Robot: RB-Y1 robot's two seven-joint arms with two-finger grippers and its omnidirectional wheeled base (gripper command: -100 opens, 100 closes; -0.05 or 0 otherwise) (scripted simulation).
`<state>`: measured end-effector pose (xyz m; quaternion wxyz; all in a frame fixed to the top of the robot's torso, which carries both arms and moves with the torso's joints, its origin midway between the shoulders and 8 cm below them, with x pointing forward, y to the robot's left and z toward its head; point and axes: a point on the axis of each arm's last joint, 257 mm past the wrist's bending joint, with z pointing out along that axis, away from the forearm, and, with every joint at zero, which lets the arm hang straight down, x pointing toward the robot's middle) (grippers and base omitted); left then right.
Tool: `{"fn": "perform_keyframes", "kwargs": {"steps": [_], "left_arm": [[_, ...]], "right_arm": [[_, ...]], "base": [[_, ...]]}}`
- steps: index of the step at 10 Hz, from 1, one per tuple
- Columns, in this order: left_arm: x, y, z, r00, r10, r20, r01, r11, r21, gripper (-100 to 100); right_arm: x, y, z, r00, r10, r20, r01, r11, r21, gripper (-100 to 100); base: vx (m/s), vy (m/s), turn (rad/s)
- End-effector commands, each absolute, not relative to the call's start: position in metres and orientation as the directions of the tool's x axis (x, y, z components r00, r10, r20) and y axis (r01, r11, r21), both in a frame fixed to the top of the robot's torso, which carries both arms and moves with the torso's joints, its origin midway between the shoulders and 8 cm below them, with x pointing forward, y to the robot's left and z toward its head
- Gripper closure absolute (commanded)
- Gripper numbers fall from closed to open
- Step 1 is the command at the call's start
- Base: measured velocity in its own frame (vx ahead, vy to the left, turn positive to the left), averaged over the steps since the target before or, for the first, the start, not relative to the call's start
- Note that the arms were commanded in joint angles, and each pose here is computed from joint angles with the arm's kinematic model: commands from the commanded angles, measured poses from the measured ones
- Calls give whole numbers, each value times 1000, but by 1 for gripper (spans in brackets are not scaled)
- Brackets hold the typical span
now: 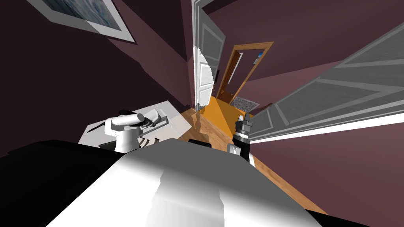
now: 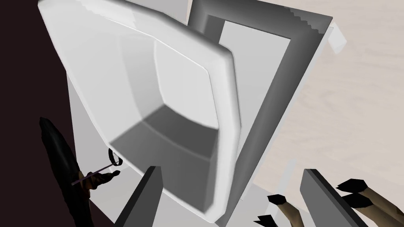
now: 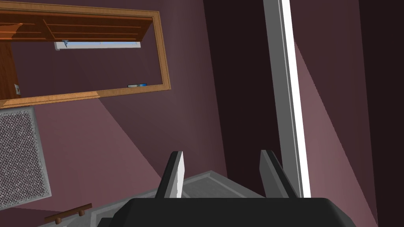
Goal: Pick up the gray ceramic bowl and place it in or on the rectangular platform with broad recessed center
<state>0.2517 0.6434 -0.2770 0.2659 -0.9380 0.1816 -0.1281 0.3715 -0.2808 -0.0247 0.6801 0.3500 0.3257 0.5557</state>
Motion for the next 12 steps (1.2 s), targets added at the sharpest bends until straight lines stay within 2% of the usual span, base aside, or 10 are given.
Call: {"fn": "perform_keyframes", "kwargs": {"steps": [1,8,9,12], "left_arm": [[246,641,-274,904,-405,137,-276,-798,-535,-100],[233,635,-263,911,-395,115,-288,-812,-507,-100],[232,634,-264,912,-394,114,-289,-814,-505,0],[232,634,-264,912,-394,114,-289,-814,-505,0]], "right_arm": [[372,-281,-25,170,984,-54,-528,137,838,0],[372,-281,-25,170,984,-54,-528,137,838,0],[372,-281,-25,170,984,-54,-528,137,838,0],[372,-281,-25,170,984,-54,-528,137,838,0]], "base": [[44,27,-37],[41,26,-27],[0,0,0],[0,0,0]]}}
